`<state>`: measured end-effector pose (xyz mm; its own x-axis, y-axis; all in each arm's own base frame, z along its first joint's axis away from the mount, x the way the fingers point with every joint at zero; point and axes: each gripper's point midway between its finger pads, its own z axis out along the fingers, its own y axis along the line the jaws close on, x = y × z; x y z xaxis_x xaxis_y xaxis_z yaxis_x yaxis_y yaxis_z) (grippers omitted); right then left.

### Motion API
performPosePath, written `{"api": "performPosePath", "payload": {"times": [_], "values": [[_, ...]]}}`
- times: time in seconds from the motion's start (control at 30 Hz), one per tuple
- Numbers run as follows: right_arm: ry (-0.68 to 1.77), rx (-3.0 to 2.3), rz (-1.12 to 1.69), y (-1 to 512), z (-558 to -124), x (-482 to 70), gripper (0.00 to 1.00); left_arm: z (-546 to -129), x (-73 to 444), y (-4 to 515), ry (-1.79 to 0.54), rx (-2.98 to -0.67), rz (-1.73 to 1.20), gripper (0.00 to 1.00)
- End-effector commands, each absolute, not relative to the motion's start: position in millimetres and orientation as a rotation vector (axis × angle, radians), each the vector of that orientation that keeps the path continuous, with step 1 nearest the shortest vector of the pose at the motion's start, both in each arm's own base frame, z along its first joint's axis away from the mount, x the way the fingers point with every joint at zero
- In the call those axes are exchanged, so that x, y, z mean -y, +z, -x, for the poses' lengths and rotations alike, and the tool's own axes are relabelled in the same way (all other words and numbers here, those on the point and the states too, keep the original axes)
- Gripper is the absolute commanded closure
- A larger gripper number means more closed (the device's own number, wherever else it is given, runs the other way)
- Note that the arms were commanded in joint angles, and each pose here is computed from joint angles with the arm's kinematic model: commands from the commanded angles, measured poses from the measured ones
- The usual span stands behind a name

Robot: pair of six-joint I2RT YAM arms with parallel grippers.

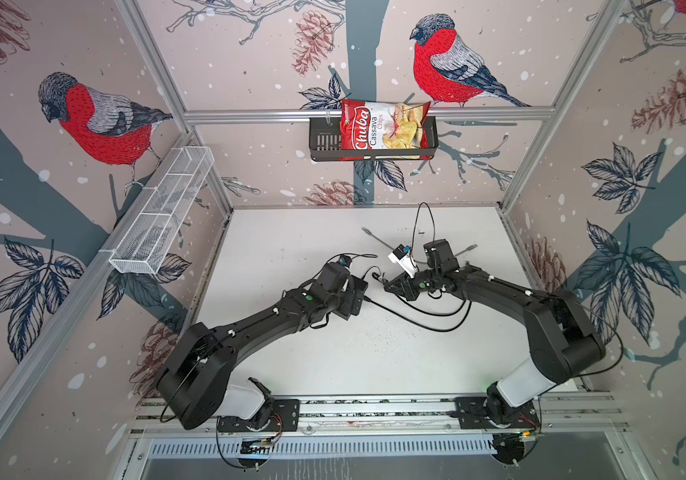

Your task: Insert the plug into the switch port

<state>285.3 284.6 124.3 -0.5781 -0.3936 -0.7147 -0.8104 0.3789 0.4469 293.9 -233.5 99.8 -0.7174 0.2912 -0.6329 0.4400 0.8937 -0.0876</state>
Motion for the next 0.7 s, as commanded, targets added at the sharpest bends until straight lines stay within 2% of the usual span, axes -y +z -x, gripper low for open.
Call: {"api": "performPosePath", "payload": {"times": [0.0, 0.4, 0.67], "values": [[1.122, -2.168, 1.004, 130.8, -282.3, -282.8, 0.99, -283.2, 210.2, 75.0, -0.109, -2.533, -0.599, 0.04], [1.158, -2.181, 0.992, 135.0, -276.8, -283.6, 0.98, -275.8, 199.0, 36.9, 0.015, -2.662, -0.636, 0.07], [1.183, -2.198, 0.995, 129.0, -274.1, -285.5, 0.98, -286.9, 213.7, 29.7, -0.024, -2.654, -0.644, 0.11]]}}
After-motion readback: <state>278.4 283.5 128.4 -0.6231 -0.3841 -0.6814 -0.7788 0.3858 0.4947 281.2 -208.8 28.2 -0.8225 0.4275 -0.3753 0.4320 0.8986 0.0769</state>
